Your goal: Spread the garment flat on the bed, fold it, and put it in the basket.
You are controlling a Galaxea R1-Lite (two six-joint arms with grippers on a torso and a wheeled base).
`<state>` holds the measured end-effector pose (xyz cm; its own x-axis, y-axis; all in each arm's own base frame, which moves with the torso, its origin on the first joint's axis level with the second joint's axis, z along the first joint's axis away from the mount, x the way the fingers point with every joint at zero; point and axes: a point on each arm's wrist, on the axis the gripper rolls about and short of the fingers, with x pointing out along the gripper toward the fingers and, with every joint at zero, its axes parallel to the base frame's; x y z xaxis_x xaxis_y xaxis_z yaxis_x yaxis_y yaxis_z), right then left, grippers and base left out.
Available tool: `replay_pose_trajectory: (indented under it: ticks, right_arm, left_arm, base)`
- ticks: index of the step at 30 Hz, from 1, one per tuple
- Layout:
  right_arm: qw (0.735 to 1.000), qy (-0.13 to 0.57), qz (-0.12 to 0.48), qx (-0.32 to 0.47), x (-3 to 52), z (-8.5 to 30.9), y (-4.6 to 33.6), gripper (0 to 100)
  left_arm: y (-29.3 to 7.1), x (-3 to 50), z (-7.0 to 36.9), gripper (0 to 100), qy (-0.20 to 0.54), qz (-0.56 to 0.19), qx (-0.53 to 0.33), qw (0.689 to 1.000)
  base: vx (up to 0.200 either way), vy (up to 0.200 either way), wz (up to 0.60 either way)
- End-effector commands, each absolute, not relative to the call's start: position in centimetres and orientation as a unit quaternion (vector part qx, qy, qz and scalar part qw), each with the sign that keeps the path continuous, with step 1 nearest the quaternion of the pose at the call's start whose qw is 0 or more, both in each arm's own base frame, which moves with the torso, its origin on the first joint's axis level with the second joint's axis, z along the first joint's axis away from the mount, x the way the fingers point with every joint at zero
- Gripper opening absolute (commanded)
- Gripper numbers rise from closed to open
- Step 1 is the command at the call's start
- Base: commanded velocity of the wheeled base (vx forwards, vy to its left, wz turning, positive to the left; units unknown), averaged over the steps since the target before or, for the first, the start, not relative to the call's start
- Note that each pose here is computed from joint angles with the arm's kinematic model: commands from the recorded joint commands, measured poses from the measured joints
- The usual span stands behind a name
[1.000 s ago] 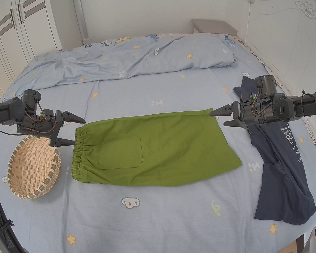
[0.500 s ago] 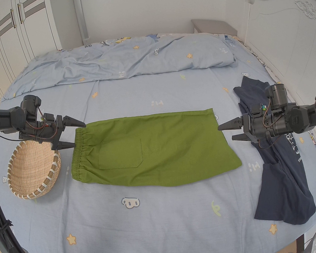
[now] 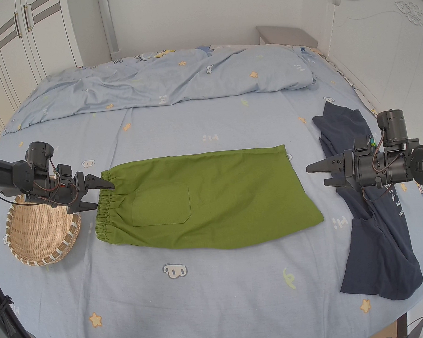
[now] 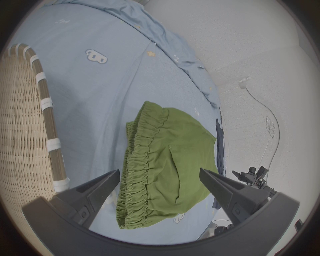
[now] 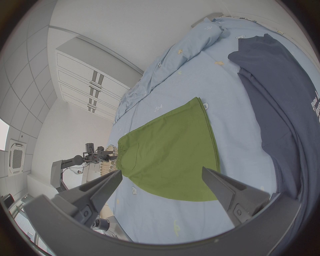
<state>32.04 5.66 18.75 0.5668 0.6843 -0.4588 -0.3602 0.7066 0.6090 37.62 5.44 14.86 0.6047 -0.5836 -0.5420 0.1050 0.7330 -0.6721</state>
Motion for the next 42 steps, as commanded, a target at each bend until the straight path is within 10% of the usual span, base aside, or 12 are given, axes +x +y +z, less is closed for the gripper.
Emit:
replay_pose_trajectory:
  ticks: [1, 42]
  right_arm:
    - [0.855, 0.348, 0.308, 0.230, 31.7, 19.1, 5.7, 100]
    - [0.856, 0.348, 0.306, 0.231, 31.7, 19.0, 5.6, 100]
  left_arm:
    - [4.5, 37.5, 14.0, 100, 0.408, -0.205, -0.295, 0.840]
    - [3.4, 38.7, 10.6, 100, 0.436, -0.223, -0.300, 0.818]
  base:
    - [0.000, 0.000, 0.00]
    - [0.000, 0.000, 0.00]
